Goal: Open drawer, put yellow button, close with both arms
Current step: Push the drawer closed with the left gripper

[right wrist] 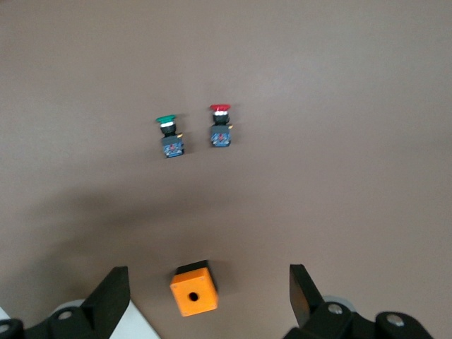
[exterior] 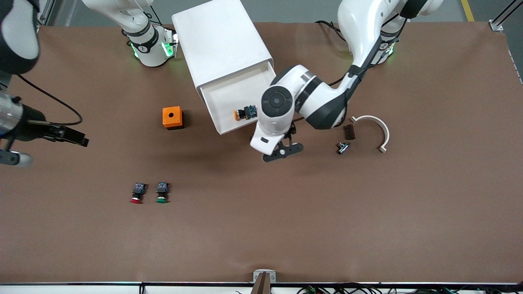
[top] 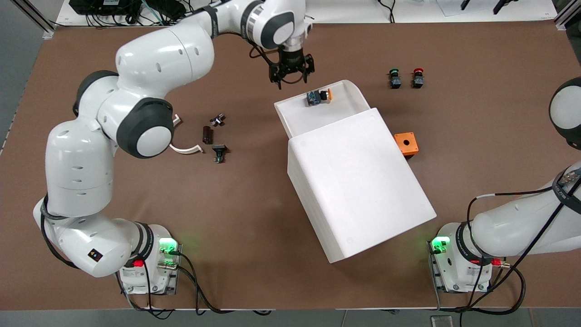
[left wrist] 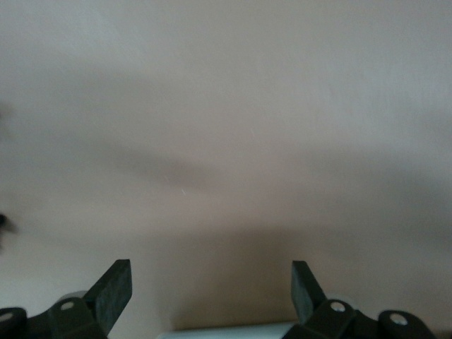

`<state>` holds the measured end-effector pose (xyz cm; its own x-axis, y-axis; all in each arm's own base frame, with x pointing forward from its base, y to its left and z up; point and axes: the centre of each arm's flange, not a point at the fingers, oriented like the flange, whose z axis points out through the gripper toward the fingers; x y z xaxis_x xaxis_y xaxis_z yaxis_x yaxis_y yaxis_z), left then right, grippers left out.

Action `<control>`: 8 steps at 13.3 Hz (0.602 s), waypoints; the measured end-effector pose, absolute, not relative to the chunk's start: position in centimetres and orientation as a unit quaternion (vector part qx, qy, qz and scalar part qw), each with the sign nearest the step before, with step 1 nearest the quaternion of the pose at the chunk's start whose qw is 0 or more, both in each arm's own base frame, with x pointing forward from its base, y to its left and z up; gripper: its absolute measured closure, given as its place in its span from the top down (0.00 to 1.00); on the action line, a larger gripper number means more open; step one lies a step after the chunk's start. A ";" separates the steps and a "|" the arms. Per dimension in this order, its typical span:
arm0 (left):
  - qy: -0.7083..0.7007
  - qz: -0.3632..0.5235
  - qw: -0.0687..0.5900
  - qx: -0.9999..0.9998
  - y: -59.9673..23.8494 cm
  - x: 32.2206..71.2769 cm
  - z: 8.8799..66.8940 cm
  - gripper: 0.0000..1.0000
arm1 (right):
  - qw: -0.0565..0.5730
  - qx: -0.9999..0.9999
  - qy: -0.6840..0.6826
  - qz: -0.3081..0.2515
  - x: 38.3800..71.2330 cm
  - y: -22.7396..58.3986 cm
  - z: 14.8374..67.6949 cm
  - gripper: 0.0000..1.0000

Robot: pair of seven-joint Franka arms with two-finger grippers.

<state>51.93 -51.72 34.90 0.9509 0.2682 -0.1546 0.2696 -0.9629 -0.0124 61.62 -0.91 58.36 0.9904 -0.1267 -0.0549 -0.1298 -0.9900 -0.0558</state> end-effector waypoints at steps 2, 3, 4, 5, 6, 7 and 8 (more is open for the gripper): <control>0.125 -0.095 0.011 0.987 -53.8 49.8 34.3 1.00 | 0.031 -0.999 0.022 0.007 61.2 -3.0 59.6 1.00; 0.126 -0.099 0.013 0.987 -54.7 48.9 34.4 1.00 | 0.028 -1.000 0.006 -0.002 61.0 -3.7 60.2 1.00; 0.127 -0.101 0.013 0.987 -55.5 47.9 34.4 1.00 | 0.020 -1.000 -0.005 -0.013 60.7 -4.1 60.9 1.00; 0.130 -0.104 0.013 0.986 -56.5 46.9 34.4 1.00 | 0.008 -1.000 -0.012 -0.024 60.3 -4.3 61.7 1.00; 0.133 -0.110 0.015 0.985 -57.4 45.7 34.5 1.00 | 0.001 -0.999 -0.018 -0.035 59.7 -4.4 62.6 1.00; 0.136 -0.120 0.019 0.983 -58.3 44.6 34.5 1.00 | -0.002 -0.999 -0.025 -0.044 59.0 -4.4 63.3 1.00; 0.138 -0.129 0.022 0.982 -59.0 43.6 34.5 1.00 | -0.002 -0.998 -0.028 -0.051 58.3 -4.4 63.7 1.00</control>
